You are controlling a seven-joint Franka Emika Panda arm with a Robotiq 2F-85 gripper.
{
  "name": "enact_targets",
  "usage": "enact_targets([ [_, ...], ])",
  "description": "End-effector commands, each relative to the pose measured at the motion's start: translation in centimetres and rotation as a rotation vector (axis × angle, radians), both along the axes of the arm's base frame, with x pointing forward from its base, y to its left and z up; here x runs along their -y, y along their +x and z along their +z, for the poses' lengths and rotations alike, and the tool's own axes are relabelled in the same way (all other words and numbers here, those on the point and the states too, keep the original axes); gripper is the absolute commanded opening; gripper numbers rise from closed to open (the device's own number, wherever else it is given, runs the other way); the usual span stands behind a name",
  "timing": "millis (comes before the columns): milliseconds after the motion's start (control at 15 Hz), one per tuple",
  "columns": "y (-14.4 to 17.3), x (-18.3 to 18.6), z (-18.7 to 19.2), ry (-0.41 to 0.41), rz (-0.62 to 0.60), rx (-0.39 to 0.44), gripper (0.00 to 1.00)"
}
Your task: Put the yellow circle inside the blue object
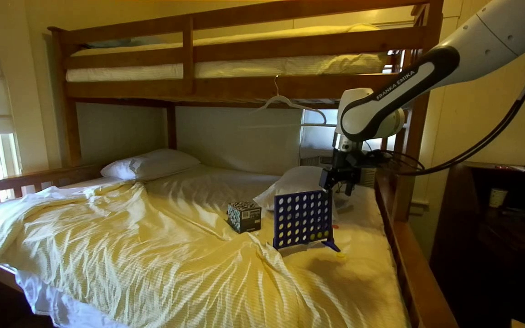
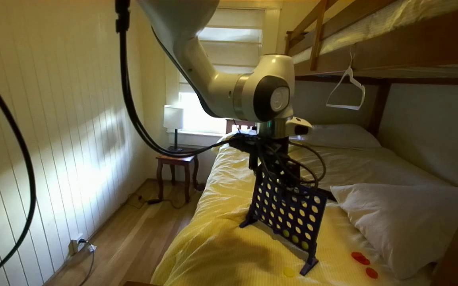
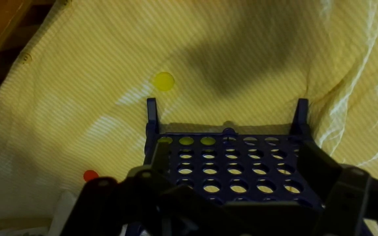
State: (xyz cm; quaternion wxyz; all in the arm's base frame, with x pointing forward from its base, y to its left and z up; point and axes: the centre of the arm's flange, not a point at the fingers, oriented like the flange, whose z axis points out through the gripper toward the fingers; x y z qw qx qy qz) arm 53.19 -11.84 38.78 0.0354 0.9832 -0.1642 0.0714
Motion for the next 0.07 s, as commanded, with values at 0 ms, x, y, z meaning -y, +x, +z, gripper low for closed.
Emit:
enact_targets([
  [0,-0.01,0.00,-0.01,0.000,0.001,0.000,1.00],
])
